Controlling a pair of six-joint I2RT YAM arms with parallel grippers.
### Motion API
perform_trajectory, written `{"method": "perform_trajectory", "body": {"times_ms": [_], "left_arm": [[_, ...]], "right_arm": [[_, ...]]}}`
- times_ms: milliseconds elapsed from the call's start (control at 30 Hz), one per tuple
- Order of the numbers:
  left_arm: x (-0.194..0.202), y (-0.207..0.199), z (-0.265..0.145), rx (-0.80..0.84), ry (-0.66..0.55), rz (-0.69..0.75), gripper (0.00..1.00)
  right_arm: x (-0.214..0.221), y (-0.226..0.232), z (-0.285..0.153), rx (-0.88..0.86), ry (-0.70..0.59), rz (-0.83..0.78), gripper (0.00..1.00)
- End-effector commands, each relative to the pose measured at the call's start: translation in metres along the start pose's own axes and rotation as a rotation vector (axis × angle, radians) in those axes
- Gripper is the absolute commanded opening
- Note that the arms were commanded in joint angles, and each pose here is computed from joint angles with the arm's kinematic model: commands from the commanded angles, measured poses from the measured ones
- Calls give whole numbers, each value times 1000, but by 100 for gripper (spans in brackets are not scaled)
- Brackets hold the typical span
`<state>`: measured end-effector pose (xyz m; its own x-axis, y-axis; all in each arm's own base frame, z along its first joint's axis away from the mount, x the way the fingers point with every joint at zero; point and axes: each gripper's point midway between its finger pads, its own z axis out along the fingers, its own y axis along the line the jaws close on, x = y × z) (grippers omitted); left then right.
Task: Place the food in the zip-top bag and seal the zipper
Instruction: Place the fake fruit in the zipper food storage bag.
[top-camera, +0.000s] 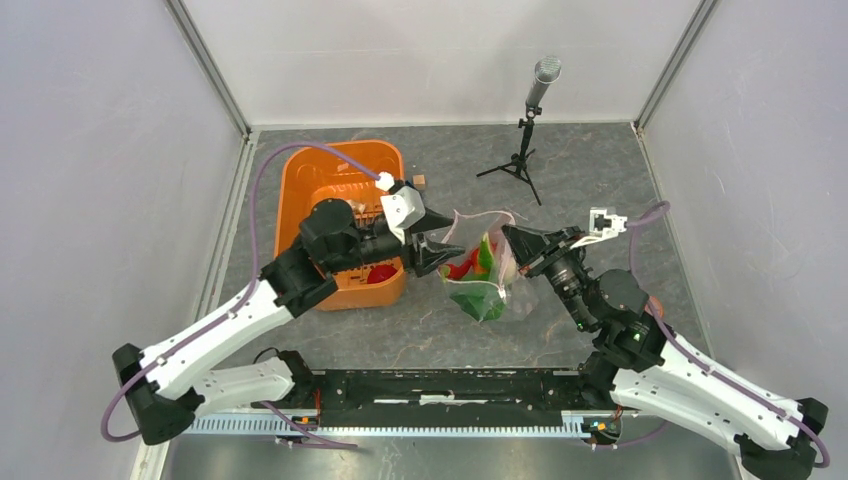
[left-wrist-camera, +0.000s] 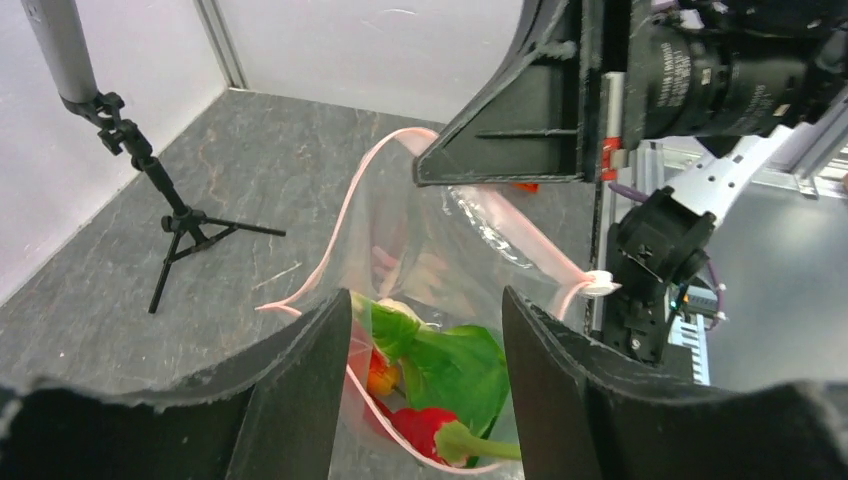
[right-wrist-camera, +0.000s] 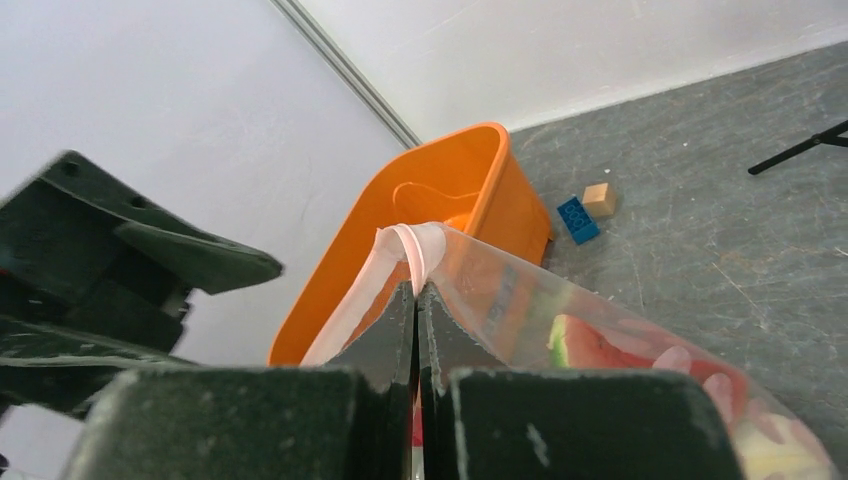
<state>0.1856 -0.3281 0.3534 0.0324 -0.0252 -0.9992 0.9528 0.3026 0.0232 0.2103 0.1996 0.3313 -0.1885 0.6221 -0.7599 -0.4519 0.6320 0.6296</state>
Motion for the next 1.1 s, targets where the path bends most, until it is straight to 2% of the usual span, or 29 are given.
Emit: {"method": "perform_trajectory", "body": {"times_ms": [0, 167, 300, 467, 700, 900, 1067], "left_arm": [[16, -20, -37, 67, 214, 16, 64], [39, -27, -45, 94, 345, -40, 65], [54, -38, -45, 177, 472, -89, 55], [85, -38, -64, 238, 603, 18, 57], [86, -47, -67, 328, 584, 86, 62], [92, -42, -56, 316, 595, 156, 60], [86, -51, -48, 343, 532, 261, 56]], "right_arm": [[6, 1, 4, -5, 22, -39, 0], [25, -2, 8, -14, 75, -64, 0], [35, -2, 10, -24, 108, -81, 0], [37, -2, 10, -28, 114, -94, 0], [33, -3, 8, -25, 107, -105, 0], [34, -3, 8, -25, 109, -105, 0], [33, -2, 8, -27, 109, -106, 0]]}}
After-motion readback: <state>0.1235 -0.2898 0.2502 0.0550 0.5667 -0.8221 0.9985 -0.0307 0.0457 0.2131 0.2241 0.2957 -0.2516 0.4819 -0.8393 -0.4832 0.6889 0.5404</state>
